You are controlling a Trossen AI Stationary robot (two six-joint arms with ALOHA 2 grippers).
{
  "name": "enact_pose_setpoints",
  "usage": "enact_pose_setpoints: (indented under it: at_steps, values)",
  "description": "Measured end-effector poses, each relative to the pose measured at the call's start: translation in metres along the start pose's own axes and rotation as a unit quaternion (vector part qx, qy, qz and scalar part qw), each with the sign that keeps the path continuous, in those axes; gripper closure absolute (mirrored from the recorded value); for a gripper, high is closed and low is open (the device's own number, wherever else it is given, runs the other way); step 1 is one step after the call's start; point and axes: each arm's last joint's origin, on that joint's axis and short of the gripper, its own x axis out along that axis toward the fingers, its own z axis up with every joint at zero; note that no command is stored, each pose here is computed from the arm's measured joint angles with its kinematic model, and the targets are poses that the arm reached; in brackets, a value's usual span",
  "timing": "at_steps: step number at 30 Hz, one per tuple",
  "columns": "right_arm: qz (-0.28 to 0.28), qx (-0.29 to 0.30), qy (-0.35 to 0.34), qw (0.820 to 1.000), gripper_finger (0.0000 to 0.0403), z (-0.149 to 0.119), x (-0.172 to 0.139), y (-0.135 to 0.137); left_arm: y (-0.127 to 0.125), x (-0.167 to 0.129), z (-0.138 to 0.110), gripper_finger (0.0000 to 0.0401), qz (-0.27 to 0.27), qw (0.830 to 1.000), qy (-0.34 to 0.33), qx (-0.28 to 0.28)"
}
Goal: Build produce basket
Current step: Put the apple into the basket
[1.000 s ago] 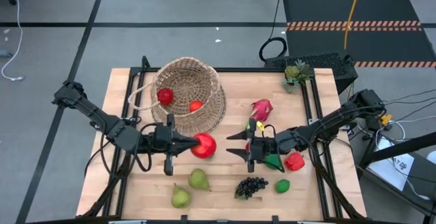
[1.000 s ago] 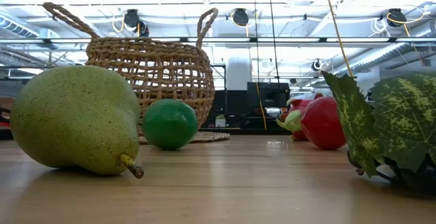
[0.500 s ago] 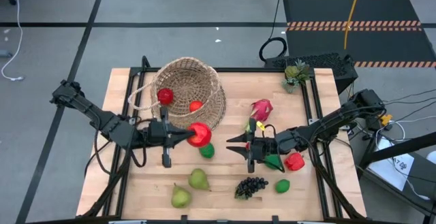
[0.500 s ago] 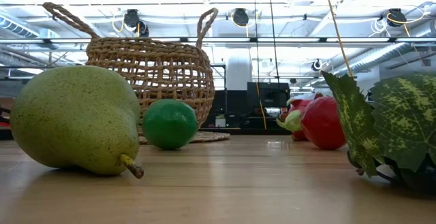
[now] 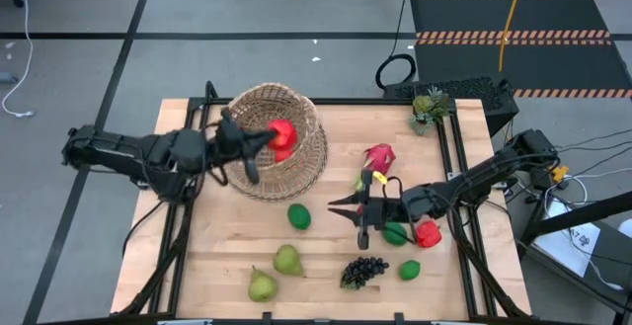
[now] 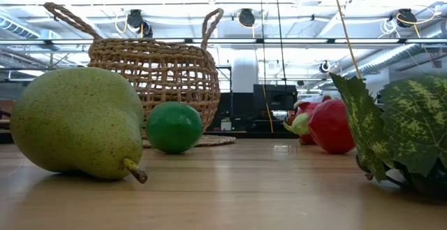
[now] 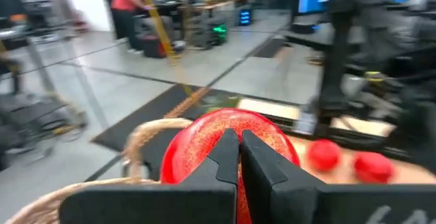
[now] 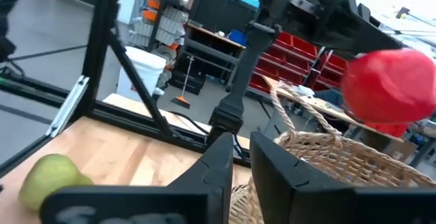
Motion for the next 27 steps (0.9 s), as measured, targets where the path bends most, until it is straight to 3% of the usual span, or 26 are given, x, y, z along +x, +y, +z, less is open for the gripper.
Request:
enact_pose_setpoints:
  at_steps: [8, 12, 19, 27]
  values:
    - [-0.017, 0.001, 0.018, 1.0, 0.036, -0.007, 0.005, -0.011, 0.04, 0.032, -0.015, 0.0398, 0.115, 0.991, 0.063, 0.014]
    - [-0.016, -0.002, 0.028, 0.999, 0.036, -0.009, 0.006, -0.012, 0.058, 0.037, -0.028, 0.0395, 0.159, 0.98, 0.118, -0.012]
    - [-0.015, -0.004, 0.032, 0.999, 0.036, -0.01, 0.006, -0.011, 0.07, 0.044, -0.04, 0.0395, 0.197, 0.967, 0.159, -0.03]
    - [-0.011, -0.009, 0.04, 0.999, 0.036, -0.012, 0.005, -0.011, 0.082, 0.077, -0.064, 0.0398, 0.243, 0.946, 0.209, -0.042]
